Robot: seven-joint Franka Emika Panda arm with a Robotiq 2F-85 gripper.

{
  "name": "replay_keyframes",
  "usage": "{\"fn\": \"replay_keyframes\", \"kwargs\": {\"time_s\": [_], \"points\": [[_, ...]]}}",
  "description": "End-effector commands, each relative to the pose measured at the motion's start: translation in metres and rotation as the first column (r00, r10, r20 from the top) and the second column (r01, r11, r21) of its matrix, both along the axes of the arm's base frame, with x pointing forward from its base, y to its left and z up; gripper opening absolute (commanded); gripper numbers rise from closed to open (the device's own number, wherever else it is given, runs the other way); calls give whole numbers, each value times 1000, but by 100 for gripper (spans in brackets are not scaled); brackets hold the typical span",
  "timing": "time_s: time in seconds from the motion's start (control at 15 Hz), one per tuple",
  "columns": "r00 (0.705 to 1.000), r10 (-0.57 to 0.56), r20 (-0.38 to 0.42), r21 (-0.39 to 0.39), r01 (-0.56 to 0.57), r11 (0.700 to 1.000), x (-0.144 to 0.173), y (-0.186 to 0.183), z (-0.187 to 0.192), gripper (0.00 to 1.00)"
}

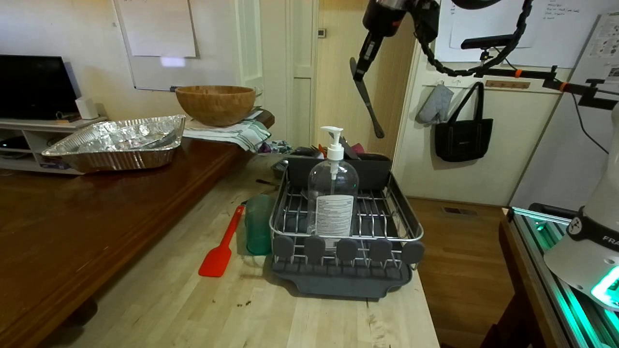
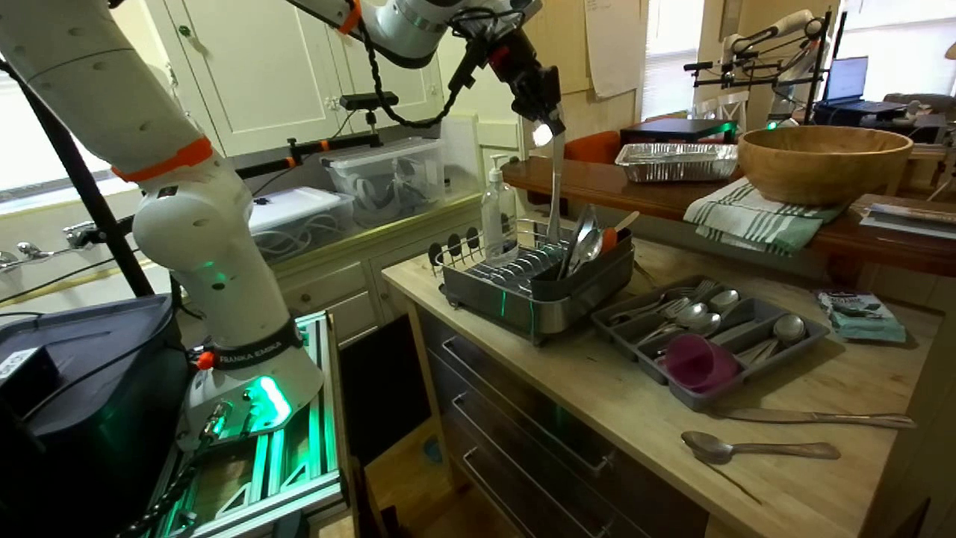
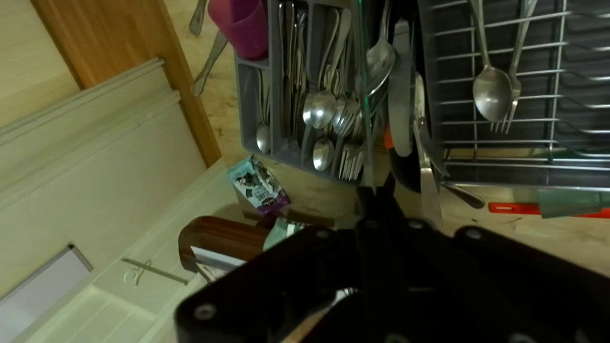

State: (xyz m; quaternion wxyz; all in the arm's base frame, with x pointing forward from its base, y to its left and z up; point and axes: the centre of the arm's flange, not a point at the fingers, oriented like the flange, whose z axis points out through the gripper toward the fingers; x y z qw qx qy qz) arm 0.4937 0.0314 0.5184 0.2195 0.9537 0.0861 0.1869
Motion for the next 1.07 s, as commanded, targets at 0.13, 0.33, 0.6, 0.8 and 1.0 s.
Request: {"fn": "replay_keyframes", "kwargs": {"time_s": [0.13,0.33,0.6,0.8,1.0], "points": [[983,180,-21,156,-175,972,24,-22,15,1],[966,255,-28,289,-237,928,48,-37,-5,1],[920,386,-70,436,-319,841,71,-38,-33,1],[871,466,-156,525,-327,786,92,-35,-61,1],[810,503,-302,573,-267,775,112,-31,-92,1]]}}
